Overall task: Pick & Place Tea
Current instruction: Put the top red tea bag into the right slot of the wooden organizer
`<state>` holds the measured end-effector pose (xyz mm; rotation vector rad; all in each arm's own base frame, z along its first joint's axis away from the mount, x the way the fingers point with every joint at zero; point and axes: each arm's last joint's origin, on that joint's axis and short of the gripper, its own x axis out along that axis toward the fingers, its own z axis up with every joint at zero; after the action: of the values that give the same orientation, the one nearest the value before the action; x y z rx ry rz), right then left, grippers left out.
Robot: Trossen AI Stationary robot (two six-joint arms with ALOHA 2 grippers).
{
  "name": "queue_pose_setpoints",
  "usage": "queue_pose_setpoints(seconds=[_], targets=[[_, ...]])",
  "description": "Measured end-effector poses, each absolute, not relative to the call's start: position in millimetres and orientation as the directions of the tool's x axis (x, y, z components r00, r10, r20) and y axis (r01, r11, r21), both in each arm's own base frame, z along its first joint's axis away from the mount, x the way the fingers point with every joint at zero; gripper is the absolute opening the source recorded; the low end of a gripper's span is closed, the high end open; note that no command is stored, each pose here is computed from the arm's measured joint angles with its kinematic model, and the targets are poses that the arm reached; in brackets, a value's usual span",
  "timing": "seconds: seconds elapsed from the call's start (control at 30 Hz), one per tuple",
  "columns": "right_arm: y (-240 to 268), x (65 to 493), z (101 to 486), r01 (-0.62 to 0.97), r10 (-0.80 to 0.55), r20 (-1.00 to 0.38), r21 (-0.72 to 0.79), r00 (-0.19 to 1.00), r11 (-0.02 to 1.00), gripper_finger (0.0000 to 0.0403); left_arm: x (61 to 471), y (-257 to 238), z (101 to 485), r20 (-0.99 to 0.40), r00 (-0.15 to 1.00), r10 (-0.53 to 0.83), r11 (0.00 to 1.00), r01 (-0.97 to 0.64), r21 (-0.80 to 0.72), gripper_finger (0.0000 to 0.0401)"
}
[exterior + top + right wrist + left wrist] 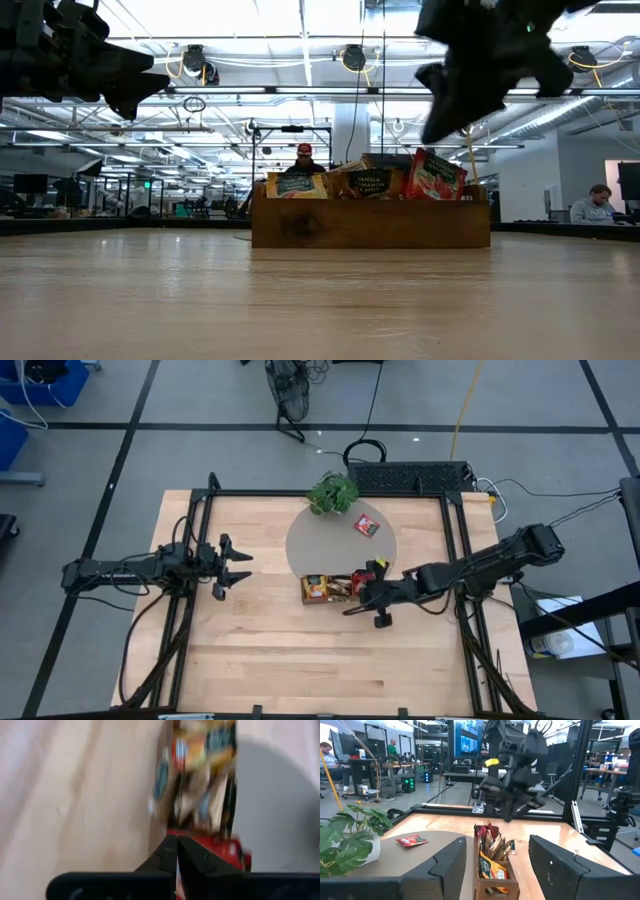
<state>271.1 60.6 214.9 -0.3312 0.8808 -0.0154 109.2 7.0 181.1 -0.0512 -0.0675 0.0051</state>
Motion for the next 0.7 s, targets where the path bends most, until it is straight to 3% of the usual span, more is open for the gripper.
queue_pose_setpoints(seconds=[0.3, 0.7], targets=[[46, 285, 183, -0.176, -0.113, -0.855, -0.230, 0.506, 0.957, 0.0000, 109, 7, 181, 0.068, 0.998, 0.007, 0.999, -0.003, -0.051, 0.0214], [32, 294, 162, -0.185, -0.091, -0.889, -0.193, 0.448, 0.964, 0.0000, 109, 7, 181, 0.067, 0.998, 0.007, 0.999, -0.004, -0.051, 0.0214]])
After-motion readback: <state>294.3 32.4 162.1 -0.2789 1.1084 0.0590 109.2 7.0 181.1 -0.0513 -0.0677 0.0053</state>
